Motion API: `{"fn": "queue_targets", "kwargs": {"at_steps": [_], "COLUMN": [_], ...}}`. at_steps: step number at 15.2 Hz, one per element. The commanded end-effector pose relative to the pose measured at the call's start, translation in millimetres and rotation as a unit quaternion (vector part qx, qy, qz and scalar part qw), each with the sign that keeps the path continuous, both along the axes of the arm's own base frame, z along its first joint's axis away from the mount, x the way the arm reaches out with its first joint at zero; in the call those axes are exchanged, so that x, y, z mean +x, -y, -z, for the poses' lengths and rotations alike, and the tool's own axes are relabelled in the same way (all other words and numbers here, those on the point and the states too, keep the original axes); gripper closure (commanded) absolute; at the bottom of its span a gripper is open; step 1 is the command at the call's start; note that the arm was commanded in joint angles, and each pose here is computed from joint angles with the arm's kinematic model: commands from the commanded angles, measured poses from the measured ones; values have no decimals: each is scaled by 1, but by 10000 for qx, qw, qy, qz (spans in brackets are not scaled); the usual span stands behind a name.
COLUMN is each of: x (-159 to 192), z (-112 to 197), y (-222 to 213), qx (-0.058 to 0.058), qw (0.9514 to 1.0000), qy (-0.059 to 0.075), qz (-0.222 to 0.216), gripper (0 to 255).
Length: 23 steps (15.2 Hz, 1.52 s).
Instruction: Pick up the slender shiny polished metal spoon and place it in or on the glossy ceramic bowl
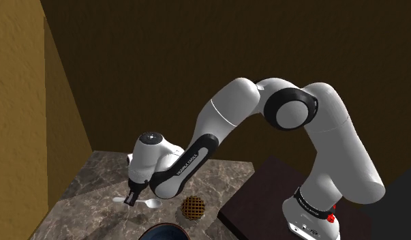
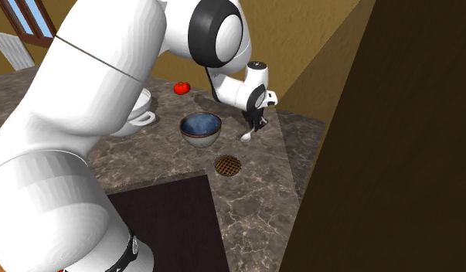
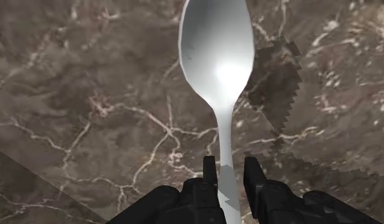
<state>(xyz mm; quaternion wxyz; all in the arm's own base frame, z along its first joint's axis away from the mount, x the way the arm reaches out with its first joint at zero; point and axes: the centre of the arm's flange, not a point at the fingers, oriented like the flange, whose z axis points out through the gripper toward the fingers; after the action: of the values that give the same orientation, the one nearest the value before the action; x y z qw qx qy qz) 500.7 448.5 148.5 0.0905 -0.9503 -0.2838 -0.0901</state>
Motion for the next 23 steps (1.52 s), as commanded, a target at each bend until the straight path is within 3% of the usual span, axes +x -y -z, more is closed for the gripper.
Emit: {"fn": "queue_targets", "kwargs": {"at_steps": [1,23], "x": [0,0], "z": [-11,-127], "y": [-1,-1], "qx": [-1,-1], "qw": [10000,10000], "qy": [-1,-1], "qz": [0,0], "gripper": [255,255]}}
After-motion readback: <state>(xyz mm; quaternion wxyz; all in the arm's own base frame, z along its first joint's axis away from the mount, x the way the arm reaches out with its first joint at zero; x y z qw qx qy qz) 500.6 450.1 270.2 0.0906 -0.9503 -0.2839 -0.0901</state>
